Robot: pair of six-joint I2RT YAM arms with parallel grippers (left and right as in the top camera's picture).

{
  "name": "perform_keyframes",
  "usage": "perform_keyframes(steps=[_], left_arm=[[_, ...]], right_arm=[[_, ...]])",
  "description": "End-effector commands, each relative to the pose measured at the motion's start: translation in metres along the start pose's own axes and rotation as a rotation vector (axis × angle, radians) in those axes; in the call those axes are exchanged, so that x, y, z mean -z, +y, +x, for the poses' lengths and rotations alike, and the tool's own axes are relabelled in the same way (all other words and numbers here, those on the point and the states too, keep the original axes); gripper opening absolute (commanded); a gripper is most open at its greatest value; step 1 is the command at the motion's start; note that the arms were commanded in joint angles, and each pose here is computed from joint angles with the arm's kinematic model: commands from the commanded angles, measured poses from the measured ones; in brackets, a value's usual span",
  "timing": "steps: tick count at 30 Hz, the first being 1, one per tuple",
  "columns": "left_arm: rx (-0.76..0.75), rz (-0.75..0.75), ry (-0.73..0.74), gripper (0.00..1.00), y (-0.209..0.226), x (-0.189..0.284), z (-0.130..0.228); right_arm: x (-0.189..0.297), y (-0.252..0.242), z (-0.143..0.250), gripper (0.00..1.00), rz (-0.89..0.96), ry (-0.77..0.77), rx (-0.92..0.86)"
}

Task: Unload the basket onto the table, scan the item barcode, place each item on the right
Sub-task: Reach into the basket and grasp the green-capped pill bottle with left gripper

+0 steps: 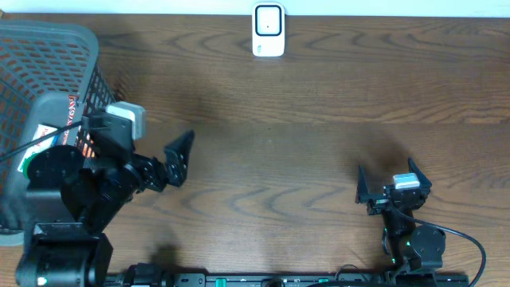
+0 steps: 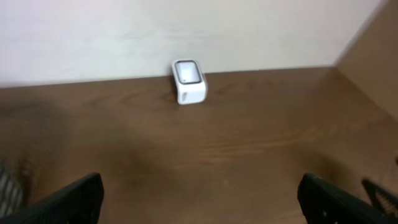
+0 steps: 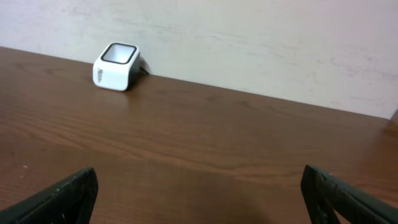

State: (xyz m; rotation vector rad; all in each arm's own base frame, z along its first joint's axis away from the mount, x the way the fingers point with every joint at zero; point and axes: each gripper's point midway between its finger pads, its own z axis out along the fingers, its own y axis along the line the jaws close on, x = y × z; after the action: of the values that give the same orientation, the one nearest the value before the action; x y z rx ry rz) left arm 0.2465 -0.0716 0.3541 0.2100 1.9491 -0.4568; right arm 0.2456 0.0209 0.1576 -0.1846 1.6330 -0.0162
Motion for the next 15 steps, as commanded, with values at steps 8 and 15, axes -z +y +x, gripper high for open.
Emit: perform_keyframes(steps=[8,15], left_arm=[[0.257,-0.634,-0.027,0.98,0.098,0.065,-0.098],[0.756,-1.058,0.045,0.98,0.212,0.098,-0.068]], right_arm=[[0.0,0.002,0.0,0.99,-0.009,-0.001,-0.013],[0.0,0.002,0.0,0.99,-0.009,-0.001,-0.013]])
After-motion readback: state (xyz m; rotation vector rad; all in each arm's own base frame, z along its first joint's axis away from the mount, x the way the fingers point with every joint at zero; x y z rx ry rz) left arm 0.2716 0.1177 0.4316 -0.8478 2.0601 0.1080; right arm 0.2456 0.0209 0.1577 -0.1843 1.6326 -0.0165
